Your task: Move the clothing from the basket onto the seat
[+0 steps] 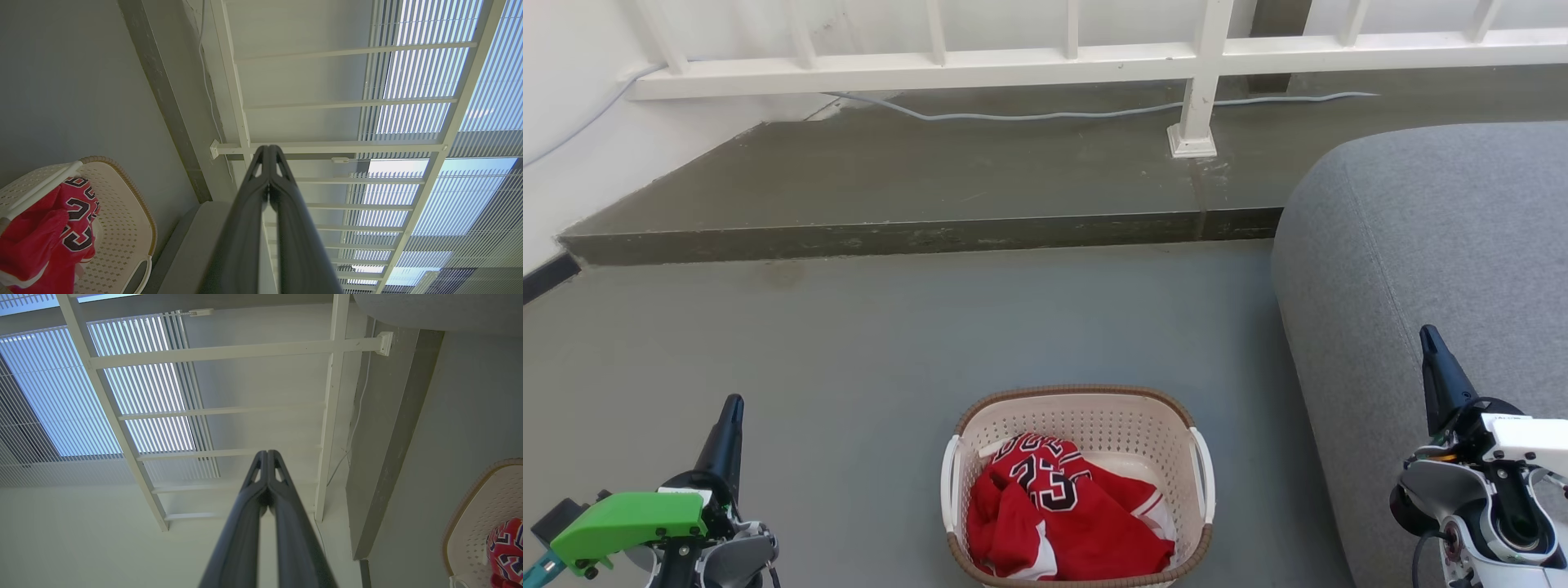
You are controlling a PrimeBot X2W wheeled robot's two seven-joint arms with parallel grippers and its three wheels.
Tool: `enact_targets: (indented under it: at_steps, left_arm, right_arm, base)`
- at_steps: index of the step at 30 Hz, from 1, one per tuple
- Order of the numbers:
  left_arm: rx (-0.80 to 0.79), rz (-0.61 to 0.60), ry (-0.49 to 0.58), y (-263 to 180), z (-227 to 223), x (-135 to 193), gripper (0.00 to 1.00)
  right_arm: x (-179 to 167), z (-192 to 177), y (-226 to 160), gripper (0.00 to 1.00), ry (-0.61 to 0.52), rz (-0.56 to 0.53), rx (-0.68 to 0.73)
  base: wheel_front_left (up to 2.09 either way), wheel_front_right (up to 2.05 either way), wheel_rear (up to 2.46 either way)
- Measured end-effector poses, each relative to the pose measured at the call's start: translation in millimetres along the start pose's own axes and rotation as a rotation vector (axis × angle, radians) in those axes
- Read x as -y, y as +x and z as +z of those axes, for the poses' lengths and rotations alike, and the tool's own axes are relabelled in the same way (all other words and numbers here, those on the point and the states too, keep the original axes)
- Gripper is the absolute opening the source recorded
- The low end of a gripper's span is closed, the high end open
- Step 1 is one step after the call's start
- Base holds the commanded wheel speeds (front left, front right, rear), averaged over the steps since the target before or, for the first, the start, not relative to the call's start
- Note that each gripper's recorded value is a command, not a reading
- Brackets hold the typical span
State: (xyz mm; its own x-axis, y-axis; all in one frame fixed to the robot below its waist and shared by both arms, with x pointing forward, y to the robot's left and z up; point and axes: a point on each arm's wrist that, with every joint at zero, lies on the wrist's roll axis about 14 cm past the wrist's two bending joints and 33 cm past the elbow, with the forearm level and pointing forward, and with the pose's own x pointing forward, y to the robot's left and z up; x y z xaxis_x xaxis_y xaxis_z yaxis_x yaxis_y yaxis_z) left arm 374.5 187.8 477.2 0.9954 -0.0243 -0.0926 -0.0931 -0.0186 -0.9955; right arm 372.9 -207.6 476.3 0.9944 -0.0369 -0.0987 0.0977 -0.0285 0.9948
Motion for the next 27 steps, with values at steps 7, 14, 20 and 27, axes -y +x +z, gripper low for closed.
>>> enact_targets:
  at_steps: [7, 14, 20, 27]
  left_arm:
    - [0.000, 0.000, 0.000, 0.0, 0.0, 0.0, 0.00]
    - [-0.001, 0.011, -0.002, -0.9, -0.7, -3.5, 1.00]
    - [-0.004, 0.132, -0.036, -19.9, -10.0, -45.0, 1.00]
    - [0.001, 0.123, -0.009, -19.9, -10.6, -41.9, 1.00]
  right_arm:
    - [0.0, 0.0, 0.0, 0.00, 0.000, 0.000, 0.000]
    - [3.8, -0.1, -1.1, 1.00, 0.003, -0.012, 0.002]
    - [46.6, -7.1, -21.4, 1.00, 0.037, -0.137, 0.005]
    - [46.1, -9.0, -22.1, 1.00, 0.021, -0.136, 0.009]
  base:
    - [0.00, 0.00, 0.00]
    - [0.00, 0.00, 0.00]
    - [0.00, 0.00, 0.00]
    - [0.00, 0.00, 0.00]
